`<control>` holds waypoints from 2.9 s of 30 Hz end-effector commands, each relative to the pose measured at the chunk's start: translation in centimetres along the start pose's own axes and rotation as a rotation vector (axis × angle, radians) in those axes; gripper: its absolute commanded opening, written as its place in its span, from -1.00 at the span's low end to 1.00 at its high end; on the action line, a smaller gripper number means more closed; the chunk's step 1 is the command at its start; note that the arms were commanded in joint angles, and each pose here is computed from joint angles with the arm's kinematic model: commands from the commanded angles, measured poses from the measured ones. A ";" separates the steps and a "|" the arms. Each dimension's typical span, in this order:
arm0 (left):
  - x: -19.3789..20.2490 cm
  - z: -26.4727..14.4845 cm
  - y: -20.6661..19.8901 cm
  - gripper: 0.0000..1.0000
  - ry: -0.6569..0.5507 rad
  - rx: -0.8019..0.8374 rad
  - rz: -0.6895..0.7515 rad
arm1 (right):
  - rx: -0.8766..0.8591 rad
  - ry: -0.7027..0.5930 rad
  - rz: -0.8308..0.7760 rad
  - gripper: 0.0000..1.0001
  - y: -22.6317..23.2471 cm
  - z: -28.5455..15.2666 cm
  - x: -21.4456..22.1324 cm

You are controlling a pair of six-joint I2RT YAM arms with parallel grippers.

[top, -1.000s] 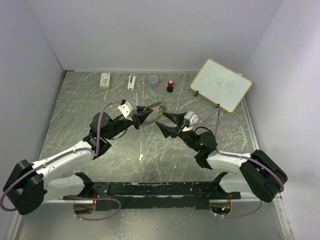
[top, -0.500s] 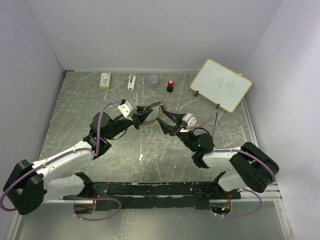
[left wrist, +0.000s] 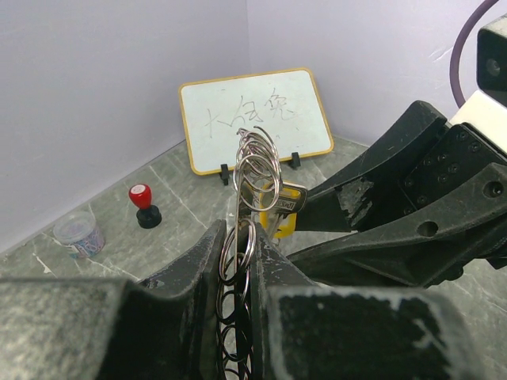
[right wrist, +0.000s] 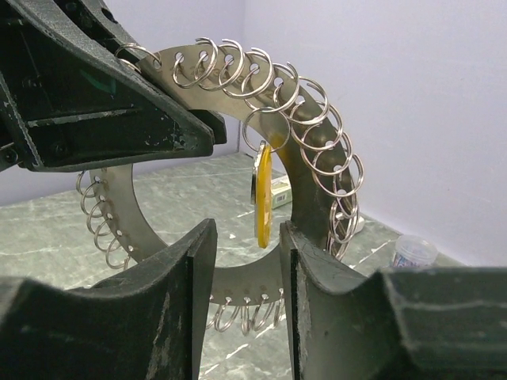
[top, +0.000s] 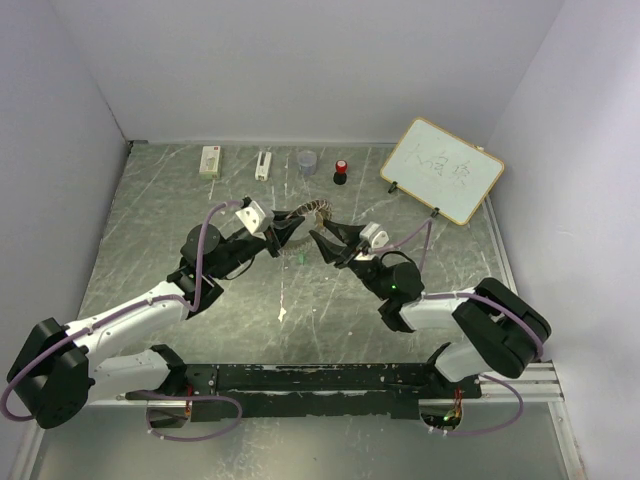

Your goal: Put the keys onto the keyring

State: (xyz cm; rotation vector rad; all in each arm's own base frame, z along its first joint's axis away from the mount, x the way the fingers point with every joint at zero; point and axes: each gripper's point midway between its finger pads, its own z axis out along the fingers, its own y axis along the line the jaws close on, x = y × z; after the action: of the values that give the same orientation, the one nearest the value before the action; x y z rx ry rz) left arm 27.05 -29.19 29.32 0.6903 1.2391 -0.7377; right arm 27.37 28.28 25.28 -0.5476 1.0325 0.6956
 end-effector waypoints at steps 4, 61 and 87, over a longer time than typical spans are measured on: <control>-2.7 0.5 -0.4 -0.86 -0.094 0.013 0.007 | -0.011 -0.123 -0.016 -0.31 0.3 1.2 -3.1; -0.9 -0.5 1.8 -0.86 -0.035 -0.112 0.034 | 0.042 0.159 0.001 -1.00 -0.8 0.9 -3.6; 2.5 -1.8 3.8 -0.54 0.047 -0.222 0.042 | -0.032 0.578 0.005 -1.00 -0.4 0.7 -5.9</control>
State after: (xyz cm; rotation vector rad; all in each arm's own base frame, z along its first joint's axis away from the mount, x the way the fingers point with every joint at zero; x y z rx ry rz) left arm 28.43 -27.41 26.68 0.6209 1.3192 -0.6123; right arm 26.23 27.25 29.80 -0.7653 1.4977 0.5918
